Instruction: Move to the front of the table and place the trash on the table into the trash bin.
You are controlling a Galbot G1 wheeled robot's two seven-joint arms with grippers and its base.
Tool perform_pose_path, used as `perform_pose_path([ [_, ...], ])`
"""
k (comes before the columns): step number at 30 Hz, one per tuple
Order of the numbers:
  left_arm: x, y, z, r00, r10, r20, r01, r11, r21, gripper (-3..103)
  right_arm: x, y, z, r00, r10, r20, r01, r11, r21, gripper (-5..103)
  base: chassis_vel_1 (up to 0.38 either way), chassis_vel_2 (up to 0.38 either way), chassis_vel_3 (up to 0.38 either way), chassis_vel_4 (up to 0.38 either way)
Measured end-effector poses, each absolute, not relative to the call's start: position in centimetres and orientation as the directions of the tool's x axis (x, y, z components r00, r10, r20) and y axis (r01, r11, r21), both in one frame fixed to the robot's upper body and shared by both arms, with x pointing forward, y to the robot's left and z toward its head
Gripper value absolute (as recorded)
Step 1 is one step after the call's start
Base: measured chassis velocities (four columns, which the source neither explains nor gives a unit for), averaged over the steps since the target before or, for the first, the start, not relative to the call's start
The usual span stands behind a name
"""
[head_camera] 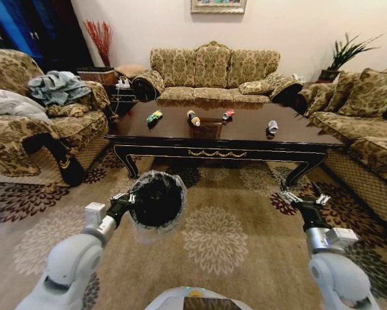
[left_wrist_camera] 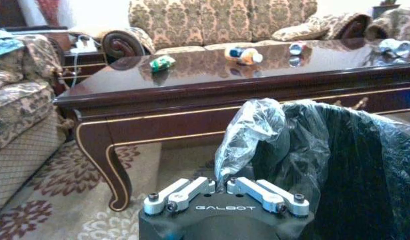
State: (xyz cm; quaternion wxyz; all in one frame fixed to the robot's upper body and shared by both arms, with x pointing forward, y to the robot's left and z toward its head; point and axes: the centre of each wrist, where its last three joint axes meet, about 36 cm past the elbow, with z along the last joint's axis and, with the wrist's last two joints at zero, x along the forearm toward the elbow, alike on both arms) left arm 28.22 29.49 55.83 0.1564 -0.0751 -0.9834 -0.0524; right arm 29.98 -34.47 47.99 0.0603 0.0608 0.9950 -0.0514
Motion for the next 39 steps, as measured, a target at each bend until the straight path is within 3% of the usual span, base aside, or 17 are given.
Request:
perform_pose_path([
  [11, 28.5, 29.7, 54.6, -0.948, 0.140, 0.287, 0.137, 0.990, -0.031, 3, 30.4, -34.7, 48.1, -0.990, 0.113, -0.085, 0.122, 0.986, -0.114, 100, 0.000, 0.000, 0.000, 0.000],
  [39, 29.2, 30.2, 53.9, -0.953, 0.121, 0.278, 0.108, 0.992, -0.062, 3, 31.3, -35.6, 48.1, -0.991, 0.099, -0.089, 0.111, 0.985, -0.130, 100, 0.000, 0.000, 0.000, 0.000],
])
